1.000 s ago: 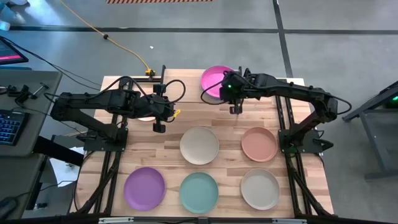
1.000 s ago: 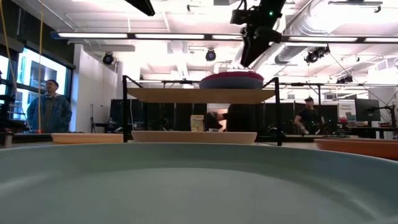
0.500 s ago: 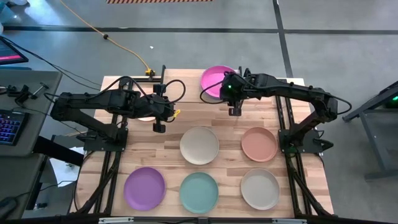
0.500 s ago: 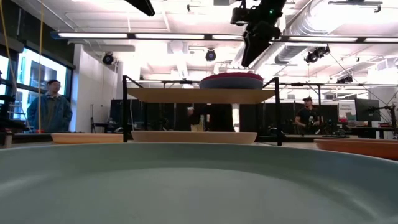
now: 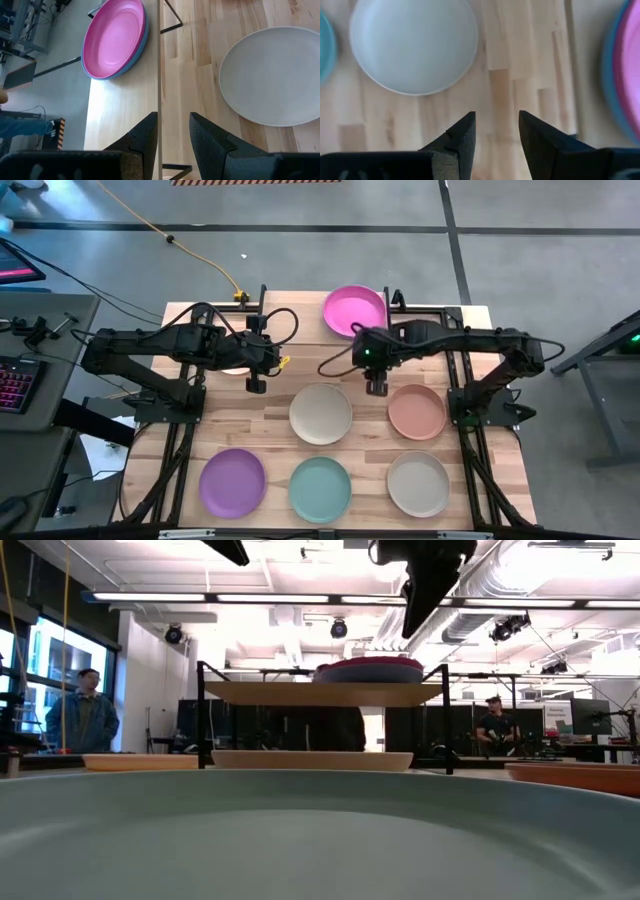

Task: Place and stack plates onto a shelf
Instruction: Stack the top white plate on top of the pink plate on the shelf

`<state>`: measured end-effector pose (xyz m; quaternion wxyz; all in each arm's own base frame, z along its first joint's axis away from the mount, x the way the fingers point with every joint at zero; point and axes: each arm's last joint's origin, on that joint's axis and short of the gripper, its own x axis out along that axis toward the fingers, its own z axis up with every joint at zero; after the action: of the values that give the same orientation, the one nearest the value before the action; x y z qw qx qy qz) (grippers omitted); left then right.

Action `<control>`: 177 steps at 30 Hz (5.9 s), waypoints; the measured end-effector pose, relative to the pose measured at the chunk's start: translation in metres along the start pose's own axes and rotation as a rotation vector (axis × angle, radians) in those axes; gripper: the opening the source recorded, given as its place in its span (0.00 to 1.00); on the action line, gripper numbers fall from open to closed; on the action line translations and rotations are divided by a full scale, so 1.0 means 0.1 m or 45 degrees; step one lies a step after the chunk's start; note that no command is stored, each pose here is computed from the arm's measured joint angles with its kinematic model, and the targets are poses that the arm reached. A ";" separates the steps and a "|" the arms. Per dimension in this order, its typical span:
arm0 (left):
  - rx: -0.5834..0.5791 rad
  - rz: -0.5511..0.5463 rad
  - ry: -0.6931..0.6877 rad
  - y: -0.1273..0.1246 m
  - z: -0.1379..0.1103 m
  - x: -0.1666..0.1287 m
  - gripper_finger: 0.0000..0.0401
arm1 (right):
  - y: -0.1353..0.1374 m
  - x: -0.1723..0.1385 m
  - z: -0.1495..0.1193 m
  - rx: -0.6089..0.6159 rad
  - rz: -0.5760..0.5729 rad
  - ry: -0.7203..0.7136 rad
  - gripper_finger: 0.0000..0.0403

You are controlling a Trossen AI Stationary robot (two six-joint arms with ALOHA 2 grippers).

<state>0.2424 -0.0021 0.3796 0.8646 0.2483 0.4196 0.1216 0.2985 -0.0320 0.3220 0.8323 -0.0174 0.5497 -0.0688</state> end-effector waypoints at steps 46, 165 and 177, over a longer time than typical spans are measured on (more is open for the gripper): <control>-0.146 0.062 -0.288 0.08 0.23 -0.03 0.26 | 0.81 1.09 -0.51 1.245 0.140 -0.122 0.32; -0.414 -0.151 0.002 -0.06 0.05 0.10 0.26 | -1.66 -0.97 -0.36 1.175 -0.292 -0.577 0.00; -0.441 -0.113 0.005 -0.05 0.05 0.10 0.26 | -1.98 -0.54 -0.65 1.286 -0.070 -0.602 0.00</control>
<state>0.2523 -0.0041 0.3726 0.8981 0.0769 0.4045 0.1543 0.1993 -0.2182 0.3663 0.8359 0.3543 0.2460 -0.3394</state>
